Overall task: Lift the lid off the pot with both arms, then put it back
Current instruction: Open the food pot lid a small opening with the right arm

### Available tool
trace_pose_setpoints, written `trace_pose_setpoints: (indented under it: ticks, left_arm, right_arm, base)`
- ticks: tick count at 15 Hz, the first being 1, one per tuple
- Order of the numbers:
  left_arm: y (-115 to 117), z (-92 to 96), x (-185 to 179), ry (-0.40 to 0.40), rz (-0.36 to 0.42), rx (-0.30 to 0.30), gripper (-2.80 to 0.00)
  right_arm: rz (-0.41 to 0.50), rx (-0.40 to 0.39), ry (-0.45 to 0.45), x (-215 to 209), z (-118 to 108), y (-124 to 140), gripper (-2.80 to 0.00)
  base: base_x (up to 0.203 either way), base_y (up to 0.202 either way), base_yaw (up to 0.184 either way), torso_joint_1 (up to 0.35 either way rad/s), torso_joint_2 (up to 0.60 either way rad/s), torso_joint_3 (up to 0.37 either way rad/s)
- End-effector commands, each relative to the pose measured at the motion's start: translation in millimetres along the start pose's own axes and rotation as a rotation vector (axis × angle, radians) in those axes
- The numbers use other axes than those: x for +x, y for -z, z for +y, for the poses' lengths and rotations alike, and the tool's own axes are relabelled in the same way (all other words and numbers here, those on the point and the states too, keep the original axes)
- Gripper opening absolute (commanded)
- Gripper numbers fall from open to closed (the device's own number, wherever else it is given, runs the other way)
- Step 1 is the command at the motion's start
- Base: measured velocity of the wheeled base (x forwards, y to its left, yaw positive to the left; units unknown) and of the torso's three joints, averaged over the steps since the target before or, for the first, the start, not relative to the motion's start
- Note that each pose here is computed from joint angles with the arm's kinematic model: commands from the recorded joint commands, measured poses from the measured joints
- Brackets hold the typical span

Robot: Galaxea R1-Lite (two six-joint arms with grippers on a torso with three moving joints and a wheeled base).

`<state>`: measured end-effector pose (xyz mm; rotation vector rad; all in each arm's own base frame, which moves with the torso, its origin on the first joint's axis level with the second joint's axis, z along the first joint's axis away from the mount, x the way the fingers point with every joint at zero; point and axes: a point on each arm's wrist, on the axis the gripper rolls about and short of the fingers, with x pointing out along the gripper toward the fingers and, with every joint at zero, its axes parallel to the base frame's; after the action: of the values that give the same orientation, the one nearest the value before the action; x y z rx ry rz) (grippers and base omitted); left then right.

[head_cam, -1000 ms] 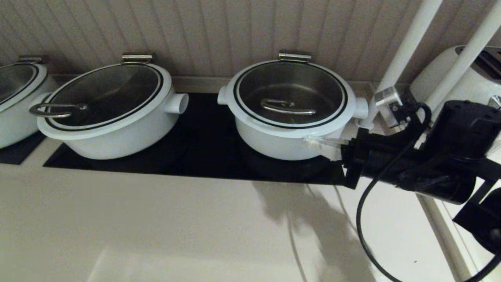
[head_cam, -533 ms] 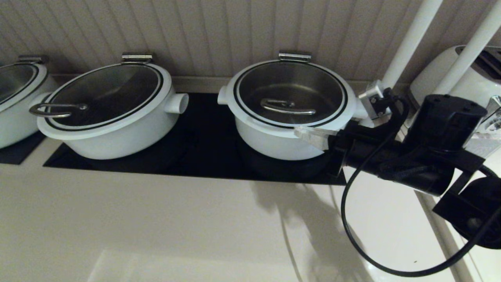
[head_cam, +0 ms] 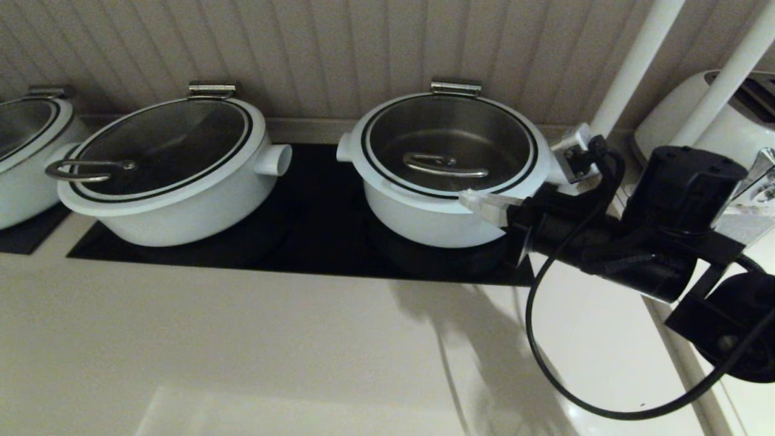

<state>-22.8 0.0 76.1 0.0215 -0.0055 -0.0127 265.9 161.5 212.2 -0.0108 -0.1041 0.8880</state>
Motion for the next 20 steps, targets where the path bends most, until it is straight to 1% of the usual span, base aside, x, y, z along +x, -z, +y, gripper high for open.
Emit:
trace_pose_setpoints:
  ticks: [1,4,6,12,14,15,16,18,19,20]
  left_arm:
    - [0,0.0,0,0.0,-0.001,0.0,-2.8]
    - [0,0.0,0,0.001,-0.001,0.0,-2.8]
    - [0,0.0,0,0.001,-0.001,0.002,-2.8]
    - [0,-0.1,0,0.001,0.004,0.005,-2.8]
    - [0,-0.3,0,0.012,0.006,0.042,-2.8]
    - [0,-0.7,0,0.032,0.004,0.07,-2.8]
    - [-1,-0.8,-1,0.036,0.0,0.096,-2.8]
    - [-5,-0.9,-2,0.041,-0.013,0.11,-2.8]
    - [-12,-1.3,-3,0.065,-0.032,0.11,-2.8]
    - [-20,-2.3,-5,0.118,-0.038,0.108,-2.8]
  right_arm:
    - [-0.015,-0.007,0.018,4,-2,-2,-2.8]
    - [-0.052,-0.022,0.046,18,-8,-10,-2.8]
    - [-0.073,-0.047,0.067,26,-11,-14,-2.8]
    - [-0.081,-0.052,0.083,25,-11,-17,-2.8]
    - [-0.09,-0.054,0.084,22,-10,-20,-2.8]
    - [-0.094,-0.055,0.084,22,-10,-22,-2.8]
    - [-0.098,-0.056,0.084,21,-10,-23,-2.8]
    - [-0.105,-0.059,0.084,20,-9,-26,-2.8]
    - [-0.109,-0.06,0.084,19,-9,-27,-2.8]
    - [-0.11,-0.062,0.085,19,-9,-28,-2.8]
  base:
    - [0.0,0.0,0.0,0.0,0.0,0.0]
    - [0.0,0.0,0.0,0.0,0.0,0.0]
    - [0.0,0.0,0.0,0.0,0.0,0.0]
    - [0.0,0.0,0.0,0.0,0.0,0.0]
    - [0.0,0.0,0.0,0.0,0.0,0.0]
    - [0.0,0.0,0.0,0.0,0.0,0.0]
    - [0.0,0.0,0.0,0.0,0.0,0.0]
    - [0.0,0.0,0.0,0.0,0.0,0.0]
    - [0.0,0.0,0.0,0.0,0.0,0.0]
    - [0.0,0.0,0.0,0.0,0.0,0.0]
